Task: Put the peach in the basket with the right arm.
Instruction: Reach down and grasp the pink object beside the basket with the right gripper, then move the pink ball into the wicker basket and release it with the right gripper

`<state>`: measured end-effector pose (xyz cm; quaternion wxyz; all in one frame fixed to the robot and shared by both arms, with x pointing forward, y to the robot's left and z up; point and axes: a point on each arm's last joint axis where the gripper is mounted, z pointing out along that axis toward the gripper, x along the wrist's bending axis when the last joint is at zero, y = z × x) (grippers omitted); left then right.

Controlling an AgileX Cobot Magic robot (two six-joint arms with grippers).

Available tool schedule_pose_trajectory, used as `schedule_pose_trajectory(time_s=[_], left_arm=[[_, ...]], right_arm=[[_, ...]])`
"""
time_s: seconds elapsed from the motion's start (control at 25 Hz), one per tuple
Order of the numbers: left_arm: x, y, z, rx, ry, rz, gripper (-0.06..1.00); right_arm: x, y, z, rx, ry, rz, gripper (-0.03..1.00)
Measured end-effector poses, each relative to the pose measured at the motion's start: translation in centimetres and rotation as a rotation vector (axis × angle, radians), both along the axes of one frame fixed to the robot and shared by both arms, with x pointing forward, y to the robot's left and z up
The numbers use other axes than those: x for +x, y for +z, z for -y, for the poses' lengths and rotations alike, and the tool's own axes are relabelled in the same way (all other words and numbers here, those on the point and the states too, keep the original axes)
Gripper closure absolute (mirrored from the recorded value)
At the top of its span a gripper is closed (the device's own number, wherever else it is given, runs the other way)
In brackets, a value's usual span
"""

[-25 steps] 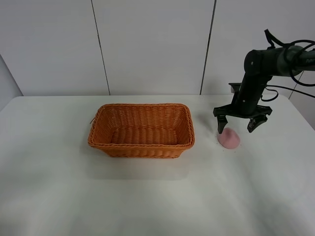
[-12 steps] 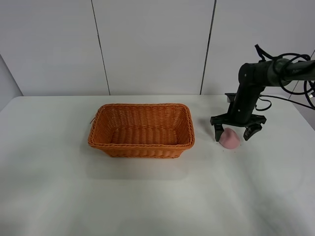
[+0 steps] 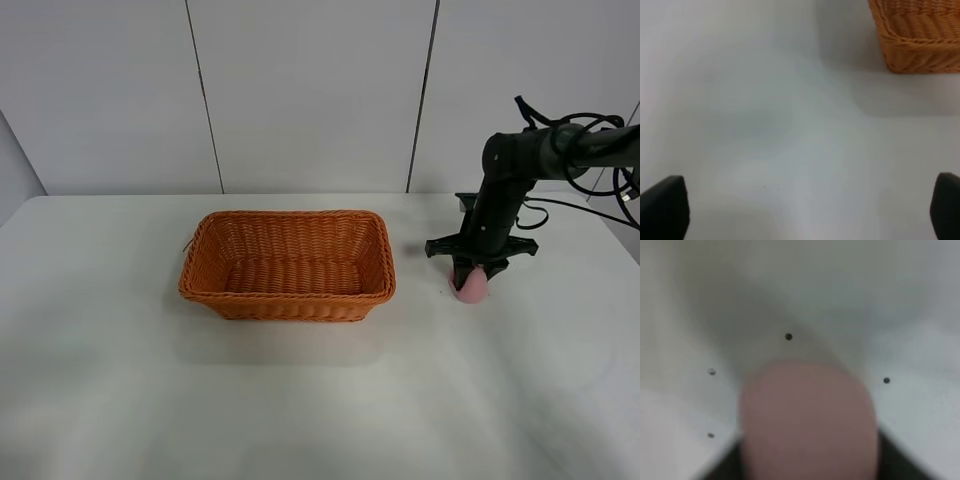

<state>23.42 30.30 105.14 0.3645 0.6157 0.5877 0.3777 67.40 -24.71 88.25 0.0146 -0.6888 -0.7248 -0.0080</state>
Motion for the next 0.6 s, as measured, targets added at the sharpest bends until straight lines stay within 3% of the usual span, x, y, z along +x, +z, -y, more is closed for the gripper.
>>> schedule_pose_trajectory(time_s=[0.08, 0.2, 0.36, 0.6], left_arm=[[0.0, 0.0, 0.0, 0.0, 0.0, 0.0, -0.04], [0.0, 0.0, 0.0, 0.0, 0.0, 0.0, -0.04], [0.0, 0.0, 0.0, 0.0, 0.0, 0.0, -0.04], [0.0, 0.0, 0.0, 0.0, 0.0, 0.0, -0.04]], right_arm=[[0.0, 0.3, 0.0, 0.0, 0.0, 0.002, 0.96], [0.2, 1.2, 0.0, -0.001, 0.003, 0.005, 0.96], [1.2, 4.5, 0.0, -0.016, 0.014, 0.029, 0.96], [3.1, 13.0, -0.1, 0.004, 0.013, 0.263, 0.96]])
